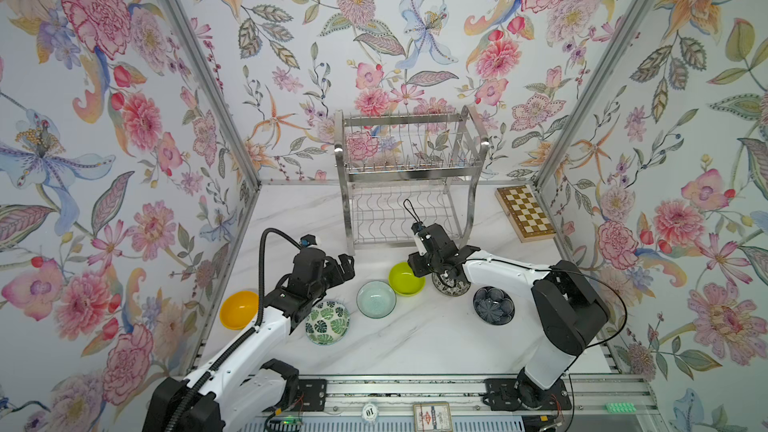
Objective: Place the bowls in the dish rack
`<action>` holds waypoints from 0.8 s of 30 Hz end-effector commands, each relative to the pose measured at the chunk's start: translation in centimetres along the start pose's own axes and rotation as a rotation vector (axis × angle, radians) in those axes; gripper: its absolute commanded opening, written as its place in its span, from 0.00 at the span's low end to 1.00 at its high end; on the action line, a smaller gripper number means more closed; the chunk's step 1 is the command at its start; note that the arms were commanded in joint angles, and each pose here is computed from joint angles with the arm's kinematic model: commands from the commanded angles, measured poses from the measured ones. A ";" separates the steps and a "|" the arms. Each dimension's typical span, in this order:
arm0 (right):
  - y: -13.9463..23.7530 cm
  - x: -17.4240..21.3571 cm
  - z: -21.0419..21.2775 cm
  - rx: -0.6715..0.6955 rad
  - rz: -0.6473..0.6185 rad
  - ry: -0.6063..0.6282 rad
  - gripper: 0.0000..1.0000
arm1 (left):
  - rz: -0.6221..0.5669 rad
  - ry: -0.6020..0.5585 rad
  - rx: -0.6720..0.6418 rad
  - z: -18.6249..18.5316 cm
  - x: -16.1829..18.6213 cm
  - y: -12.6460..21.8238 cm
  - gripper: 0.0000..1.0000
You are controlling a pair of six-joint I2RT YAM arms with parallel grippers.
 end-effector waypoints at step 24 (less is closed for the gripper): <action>-2.3 2.2 1.1 0.091 0.105 0.008 0.09 | -0.055 0.024 0.177 -1.5 1.8 -0.7 0.99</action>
Point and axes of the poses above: each gripper's point midway between its finger pads, its own y axis back along the fingers, its own z axis along the line the jaws close on, x = y × z, the point moved 10 cm from there along y, back along the fingers, and after that the axes turned 10 degrees about y, right-handed, at the moved point
